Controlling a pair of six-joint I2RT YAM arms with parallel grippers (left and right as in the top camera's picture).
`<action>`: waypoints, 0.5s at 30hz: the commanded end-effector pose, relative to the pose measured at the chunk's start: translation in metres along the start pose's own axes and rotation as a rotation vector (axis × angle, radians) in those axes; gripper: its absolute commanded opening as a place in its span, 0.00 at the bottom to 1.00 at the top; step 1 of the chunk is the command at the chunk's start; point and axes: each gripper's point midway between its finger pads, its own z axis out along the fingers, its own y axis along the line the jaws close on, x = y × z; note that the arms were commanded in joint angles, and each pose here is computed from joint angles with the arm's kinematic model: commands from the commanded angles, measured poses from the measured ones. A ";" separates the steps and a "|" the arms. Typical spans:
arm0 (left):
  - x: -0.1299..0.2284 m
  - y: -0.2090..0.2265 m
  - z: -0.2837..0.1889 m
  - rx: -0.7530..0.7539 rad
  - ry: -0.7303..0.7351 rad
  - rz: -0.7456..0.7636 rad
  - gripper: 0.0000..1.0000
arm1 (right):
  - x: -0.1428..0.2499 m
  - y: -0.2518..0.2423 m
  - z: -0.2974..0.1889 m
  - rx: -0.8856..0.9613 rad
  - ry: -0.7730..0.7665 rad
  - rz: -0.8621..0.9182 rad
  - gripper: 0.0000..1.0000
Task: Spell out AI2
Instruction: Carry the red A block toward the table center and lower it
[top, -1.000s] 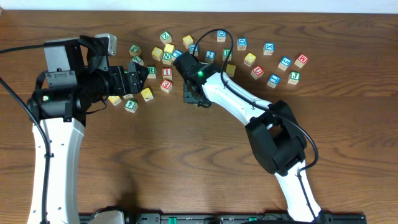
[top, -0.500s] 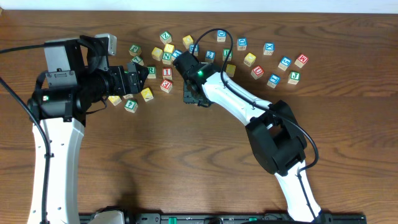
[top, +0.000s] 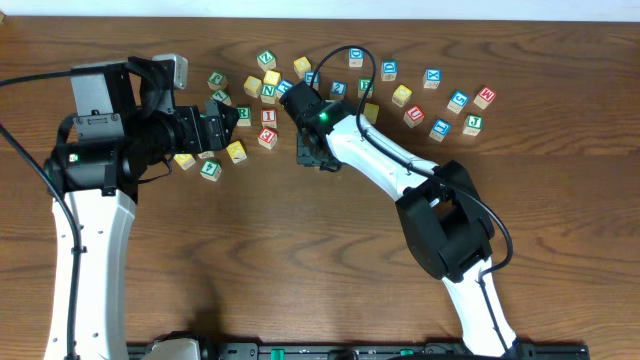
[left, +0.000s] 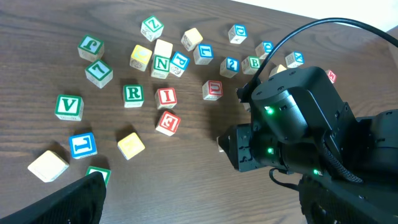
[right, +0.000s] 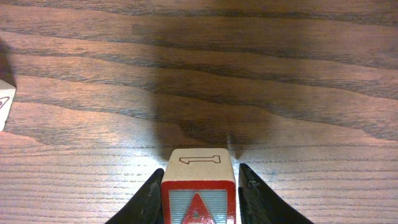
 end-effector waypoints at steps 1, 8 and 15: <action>-0.003 -0.002 0.001 0.013 0.001 0.007 0.98 | -0.005 -0.001 0.002 0.006 -0.009 -0.001 0.32; -0.003 -0.002 0.001 0.013 0.001 0.007 0.98 | -0.005 -0.001 0.002 0.007 -0.008 -0.001 0.31; -0.003 -0.002 0.001 0.013 0.001 0.007 0.98 | -0.005 -0.003 0.002 0.011 -0.003 0.017 0.34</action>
